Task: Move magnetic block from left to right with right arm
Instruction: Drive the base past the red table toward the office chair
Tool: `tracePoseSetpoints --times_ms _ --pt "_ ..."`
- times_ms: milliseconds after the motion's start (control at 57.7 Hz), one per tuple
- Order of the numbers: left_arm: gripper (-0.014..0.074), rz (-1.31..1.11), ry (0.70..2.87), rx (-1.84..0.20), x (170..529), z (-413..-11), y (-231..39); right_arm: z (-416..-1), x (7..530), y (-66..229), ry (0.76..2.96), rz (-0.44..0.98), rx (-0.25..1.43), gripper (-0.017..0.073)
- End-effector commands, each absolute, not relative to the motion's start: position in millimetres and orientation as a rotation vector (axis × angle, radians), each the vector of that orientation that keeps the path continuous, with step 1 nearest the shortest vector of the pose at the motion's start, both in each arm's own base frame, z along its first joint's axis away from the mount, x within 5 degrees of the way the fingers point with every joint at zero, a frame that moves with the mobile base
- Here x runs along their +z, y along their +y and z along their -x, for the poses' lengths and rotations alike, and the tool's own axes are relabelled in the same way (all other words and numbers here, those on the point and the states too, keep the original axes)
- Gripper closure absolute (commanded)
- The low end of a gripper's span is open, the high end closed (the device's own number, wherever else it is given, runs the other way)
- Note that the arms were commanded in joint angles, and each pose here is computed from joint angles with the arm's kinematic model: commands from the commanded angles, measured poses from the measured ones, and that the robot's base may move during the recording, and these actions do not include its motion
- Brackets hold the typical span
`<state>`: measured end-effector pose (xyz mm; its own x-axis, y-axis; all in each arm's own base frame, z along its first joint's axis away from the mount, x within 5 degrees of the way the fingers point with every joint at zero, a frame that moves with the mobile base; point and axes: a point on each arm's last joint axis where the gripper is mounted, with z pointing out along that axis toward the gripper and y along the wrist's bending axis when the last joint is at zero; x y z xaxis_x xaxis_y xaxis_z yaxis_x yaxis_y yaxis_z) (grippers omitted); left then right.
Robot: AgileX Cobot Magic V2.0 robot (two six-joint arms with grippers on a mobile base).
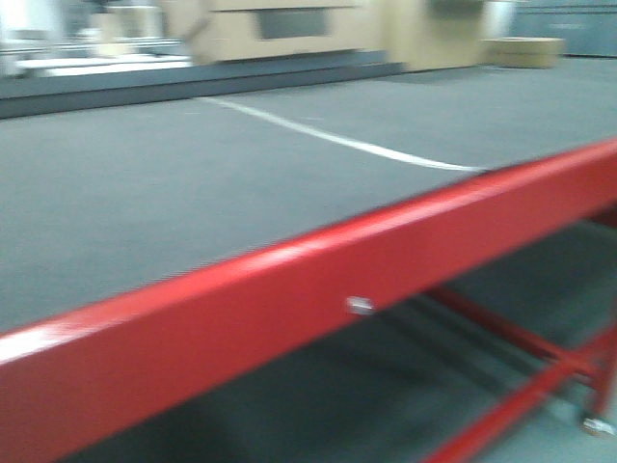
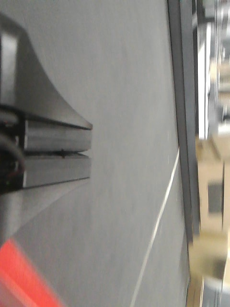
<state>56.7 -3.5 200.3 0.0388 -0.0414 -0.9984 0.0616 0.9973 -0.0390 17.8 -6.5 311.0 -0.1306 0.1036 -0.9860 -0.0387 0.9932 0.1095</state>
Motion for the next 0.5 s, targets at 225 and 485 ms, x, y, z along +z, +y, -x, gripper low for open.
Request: tracePoseSetpoints --times_ms 225,485 --pt "0.072 -0.002 1.443 -0.085 205.9 -55.4 -2.8 -17.6 325.9 -6.3 1.602 -0.029 0.115 0.0326" --pt "0.072 -0.002 1.443 -0.085 205.9 -55.4 -2.8 -17.6 325.9 -6.3 1.602 -0.029 0.115 0.0326"
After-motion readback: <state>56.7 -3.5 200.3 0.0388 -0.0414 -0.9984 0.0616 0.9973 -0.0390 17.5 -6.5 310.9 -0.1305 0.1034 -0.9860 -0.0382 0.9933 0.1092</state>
